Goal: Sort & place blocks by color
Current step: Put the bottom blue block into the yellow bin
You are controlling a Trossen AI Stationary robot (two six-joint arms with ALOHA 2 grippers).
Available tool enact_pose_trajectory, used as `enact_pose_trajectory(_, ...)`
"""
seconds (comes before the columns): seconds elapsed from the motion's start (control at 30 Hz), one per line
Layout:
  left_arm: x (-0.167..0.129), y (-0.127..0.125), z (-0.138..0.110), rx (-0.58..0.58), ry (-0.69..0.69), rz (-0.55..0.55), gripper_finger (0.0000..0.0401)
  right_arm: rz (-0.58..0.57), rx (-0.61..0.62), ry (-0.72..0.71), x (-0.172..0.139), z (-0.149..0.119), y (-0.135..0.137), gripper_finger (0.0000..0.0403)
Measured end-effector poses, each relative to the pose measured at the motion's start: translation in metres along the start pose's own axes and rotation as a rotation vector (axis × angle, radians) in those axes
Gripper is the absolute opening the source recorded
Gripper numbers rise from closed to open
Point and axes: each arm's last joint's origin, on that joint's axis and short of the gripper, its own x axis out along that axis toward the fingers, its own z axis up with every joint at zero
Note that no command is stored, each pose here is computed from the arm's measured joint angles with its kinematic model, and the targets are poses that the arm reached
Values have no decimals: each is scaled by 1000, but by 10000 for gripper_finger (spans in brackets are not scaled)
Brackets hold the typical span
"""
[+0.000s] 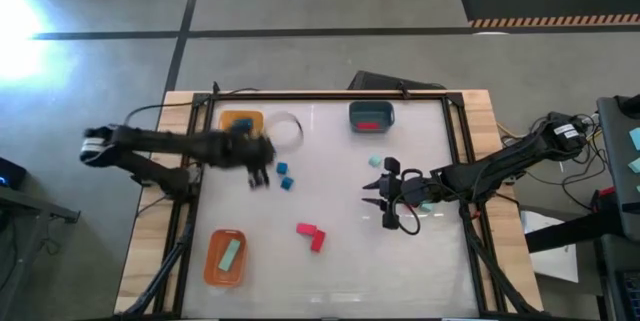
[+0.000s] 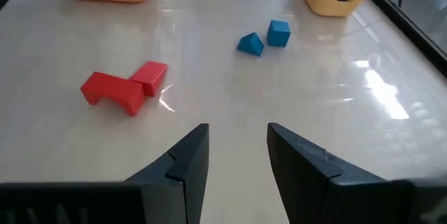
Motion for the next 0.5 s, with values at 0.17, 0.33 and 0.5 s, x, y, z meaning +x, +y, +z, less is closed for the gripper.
enact_pose_trajectory(0.17, 31, 64, -21, -286, 134, 138, 112, -24, -28, -2, 0, 0, -1, 137)
enact_pose_trajectory(0.33, 50, 97, -33, -476, 227, 152, 112, -25, -51, -2, 0, 0, -1, 137)
enact_pose_trajectory(0.5, 64, 103, -27, -464, 207, 154, 112, -26, -70, -2, 0, 0, -1, 137)
